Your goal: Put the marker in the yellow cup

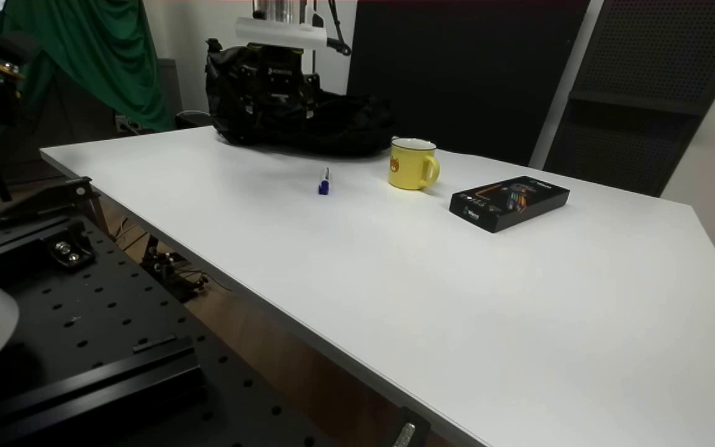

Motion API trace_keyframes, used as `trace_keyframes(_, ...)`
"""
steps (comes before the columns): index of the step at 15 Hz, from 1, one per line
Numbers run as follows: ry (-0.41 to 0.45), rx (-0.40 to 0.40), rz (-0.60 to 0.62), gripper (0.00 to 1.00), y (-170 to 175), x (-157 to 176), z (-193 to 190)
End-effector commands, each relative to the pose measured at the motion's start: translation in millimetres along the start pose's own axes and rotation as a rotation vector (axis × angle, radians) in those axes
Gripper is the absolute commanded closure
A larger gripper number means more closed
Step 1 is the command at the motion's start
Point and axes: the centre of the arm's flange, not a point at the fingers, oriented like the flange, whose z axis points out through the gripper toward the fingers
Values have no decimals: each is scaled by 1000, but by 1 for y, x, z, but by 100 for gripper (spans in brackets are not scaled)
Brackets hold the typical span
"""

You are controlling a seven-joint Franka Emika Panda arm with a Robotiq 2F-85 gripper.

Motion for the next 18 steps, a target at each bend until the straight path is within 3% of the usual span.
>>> trace_keyframes(1, -31, 2, 5, 0, 21, 27, 30)
trace_keyframes(14, -112, -15, 41, 0, 82, 37, 88)
trace_keyframes(15, -126, -18, 48, 25, 84, 36, 91)
trace_keyframes(16, -138, -16, 52, 25, 85, 35, 94)
trace_keyframes(18, -153, -19, 67, 40, 90, 35, 95)
